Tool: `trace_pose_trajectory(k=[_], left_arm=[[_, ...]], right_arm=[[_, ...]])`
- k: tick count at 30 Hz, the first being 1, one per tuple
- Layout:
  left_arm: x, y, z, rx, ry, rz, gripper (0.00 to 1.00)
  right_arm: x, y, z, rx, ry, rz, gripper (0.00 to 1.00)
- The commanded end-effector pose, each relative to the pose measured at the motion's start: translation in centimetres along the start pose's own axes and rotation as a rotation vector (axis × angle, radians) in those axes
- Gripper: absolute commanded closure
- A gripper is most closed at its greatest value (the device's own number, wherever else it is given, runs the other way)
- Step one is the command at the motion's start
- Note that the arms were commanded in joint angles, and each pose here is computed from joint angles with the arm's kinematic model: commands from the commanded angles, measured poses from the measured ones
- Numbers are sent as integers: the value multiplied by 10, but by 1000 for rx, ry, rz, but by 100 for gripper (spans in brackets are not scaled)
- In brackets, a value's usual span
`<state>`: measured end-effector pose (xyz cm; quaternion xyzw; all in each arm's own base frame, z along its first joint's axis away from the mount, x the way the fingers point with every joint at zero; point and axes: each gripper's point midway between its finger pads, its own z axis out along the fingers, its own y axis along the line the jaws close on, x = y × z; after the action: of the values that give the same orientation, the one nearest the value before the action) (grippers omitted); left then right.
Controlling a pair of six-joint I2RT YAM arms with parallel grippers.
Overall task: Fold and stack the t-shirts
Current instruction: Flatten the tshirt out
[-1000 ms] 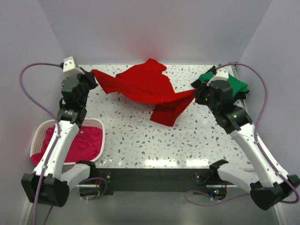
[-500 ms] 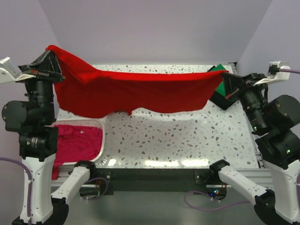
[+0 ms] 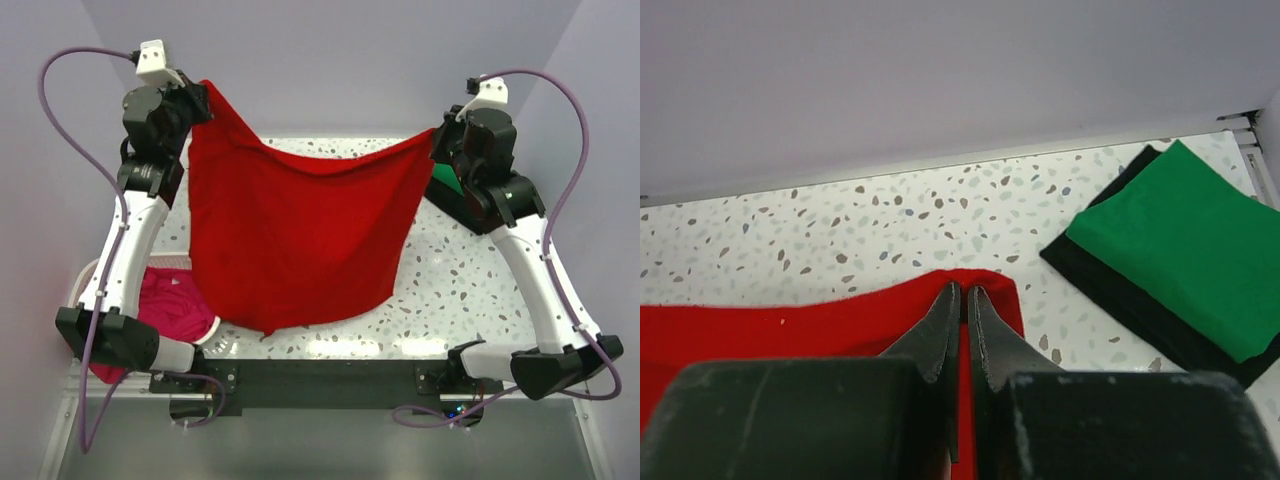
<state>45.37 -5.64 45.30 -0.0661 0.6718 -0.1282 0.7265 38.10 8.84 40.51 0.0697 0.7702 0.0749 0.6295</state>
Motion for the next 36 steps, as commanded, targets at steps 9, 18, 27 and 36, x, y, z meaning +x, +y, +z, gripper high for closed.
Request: trace_pose_trajectory(k=[9,18,27,36], left_arm=[[-101,-41,-52,173,-275,62,100],[-174,-60,-152,222,-452,101,100],[-254,-83,-255,291,-660,137,100],[-262,-97,-228,357,-673,127,100]], right_arm=[[-83,-18,-44,40,-243,36,100],[-127,-37,-136,26,-405,58,100],[-175,-57,-240,7,-606,56,100],[-172,-66,-209,107,-589,30,100]])
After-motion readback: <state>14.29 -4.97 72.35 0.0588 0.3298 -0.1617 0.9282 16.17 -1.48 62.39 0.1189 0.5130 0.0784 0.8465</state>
